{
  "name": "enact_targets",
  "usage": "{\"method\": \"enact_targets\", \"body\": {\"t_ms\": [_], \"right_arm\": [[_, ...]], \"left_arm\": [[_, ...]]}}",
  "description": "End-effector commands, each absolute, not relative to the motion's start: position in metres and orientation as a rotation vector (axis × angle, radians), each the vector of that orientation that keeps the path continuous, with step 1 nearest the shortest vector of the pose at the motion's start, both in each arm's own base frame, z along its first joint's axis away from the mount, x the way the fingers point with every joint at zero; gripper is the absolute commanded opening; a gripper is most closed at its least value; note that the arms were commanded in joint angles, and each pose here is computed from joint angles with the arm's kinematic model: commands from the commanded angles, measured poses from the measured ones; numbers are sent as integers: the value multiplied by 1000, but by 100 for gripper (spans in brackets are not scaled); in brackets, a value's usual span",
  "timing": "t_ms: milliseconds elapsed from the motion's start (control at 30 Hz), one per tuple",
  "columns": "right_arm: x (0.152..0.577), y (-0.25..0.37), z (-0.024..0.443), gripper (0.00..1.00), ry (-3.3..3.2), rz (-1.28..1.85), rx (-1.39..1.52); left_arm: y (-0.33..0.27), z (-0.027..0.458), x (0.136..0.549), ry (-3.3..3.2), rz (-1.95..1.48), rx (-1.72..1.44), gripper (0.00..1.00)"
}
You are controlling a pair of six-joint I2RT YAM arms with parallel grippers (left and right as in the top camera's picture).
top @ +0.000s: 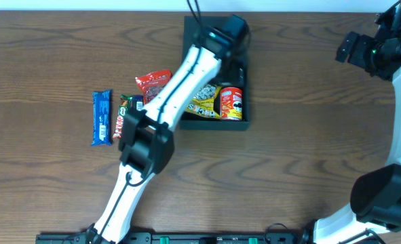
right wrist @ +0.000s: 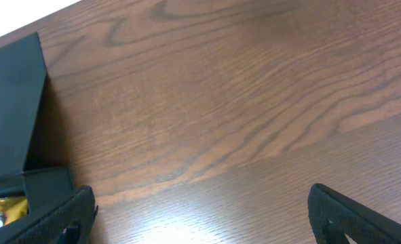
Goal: Pack container
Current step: 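Lift the red can and place it upright in the box's right side, then grasp the red Hacks candy bag with the left gripper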
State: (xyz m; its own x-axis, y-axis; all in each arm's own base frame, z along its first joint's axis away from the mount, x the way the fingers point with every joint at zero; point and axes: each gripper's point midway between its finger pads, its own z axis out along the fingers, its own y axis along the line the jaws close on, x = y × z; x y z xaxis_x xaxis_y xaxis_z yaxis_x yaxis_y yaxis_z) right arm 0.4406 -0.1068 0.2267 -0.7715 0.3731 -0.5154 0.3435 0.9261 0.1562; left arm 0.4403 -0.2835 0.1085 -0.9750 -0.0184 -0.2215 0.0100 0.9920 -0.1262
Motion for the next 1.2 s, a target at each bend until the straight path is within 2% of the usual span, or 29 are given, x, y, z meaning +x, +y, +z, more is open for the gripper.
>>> {"method": "enact_targets", "body": {"t_ms": [0, 100, 367, 567, 1167], "right_arm": [[439, -111, 232, 99, 2508, 61, 526], [439, -111, 232, 99, 2508, 61, 526], [440, -111, 232, 99, 2507, 61, 525], [439, -111, 232, 99, 2509, 61, 526], [436, -109, 230, 99, 2526, 63, 530]], "left_arm": [[-234, 175, 463, 2721, -27, -64, 93], [-197, 178, 464, 2744, 26, -208, 96], [-130, 153, 458, 2869, 129, -459, 94], [-125, 130, 458, 2924, 142, -488, 98], [-123, 36, 427, 3113, 125, -537, 96]]}}
